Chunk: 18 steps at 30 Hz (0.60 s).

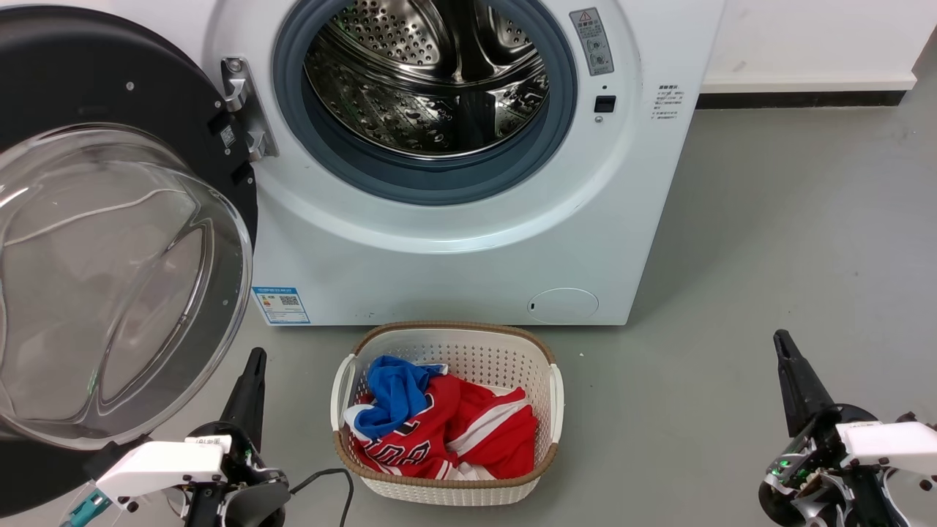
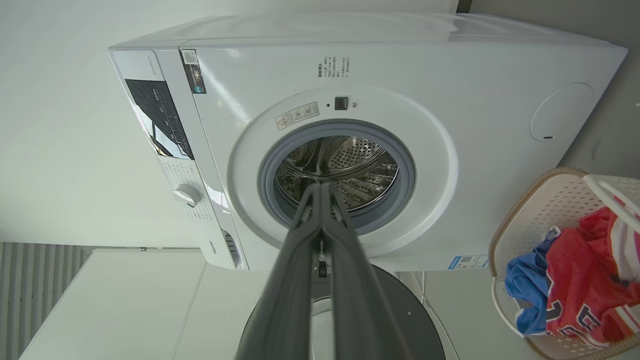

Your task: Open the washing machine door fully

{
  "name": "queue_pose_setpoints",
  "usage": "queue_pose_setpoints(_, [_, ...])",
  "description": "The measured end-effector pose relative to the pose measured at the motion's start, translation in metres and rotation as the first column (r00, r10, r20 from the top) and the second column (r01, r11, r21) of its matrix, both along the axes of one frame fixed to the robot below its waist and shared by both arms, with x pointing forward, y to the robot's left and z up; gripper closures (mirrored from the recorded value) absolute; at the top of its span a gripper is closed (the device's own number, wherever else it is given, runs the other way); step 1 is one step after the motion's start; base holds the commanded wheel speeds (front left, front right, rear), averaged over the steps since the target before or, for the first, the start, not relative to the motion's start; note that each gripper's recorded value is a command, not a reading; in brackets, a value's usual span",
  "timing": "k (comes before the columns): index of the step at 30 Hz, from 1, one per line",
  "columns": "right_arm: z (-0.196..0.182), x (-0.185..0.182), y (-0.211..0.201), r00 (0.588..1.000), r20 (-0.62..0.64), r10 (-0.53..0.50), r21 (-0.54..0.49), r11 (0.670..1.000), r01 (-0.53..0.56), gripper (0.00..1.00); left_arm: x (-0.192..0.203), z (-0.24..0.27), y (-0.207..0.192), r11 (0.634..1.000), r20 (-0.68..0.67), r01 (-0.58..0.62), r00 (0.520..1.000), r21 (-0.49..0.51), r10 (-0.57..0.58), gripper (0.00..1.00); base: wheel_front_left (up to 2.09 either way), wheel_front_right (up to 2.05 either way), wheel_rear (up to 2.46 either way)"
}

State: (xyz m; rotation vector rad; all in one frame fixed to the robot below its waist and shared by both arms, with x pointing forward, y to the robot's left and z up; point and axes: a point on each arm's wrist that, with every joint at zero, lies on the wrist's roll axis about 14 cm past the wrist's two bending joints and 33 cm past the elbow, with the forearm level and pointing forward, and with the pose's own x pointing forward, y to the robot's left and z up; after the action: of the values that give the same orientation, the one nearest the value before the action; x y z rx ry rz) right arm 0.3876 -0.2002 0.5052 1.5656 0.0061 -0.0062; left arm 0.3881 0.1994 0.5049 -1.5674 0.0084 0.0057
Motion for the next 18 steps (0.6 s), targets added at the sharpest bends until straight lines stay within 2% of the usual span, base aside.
queue_pose_setpoints(18, [-0.0009, -0.0002, -0.0002, 1.000, -0.002, -0.001, 0.008, 1.000, 0.001, 1.00, 0.0002, 0.0000, 0.0000, 1.000, 0.000, 0.000, 1.000, -0.007, 0.000, 1.00, 0.00, 0.00, 0.00])
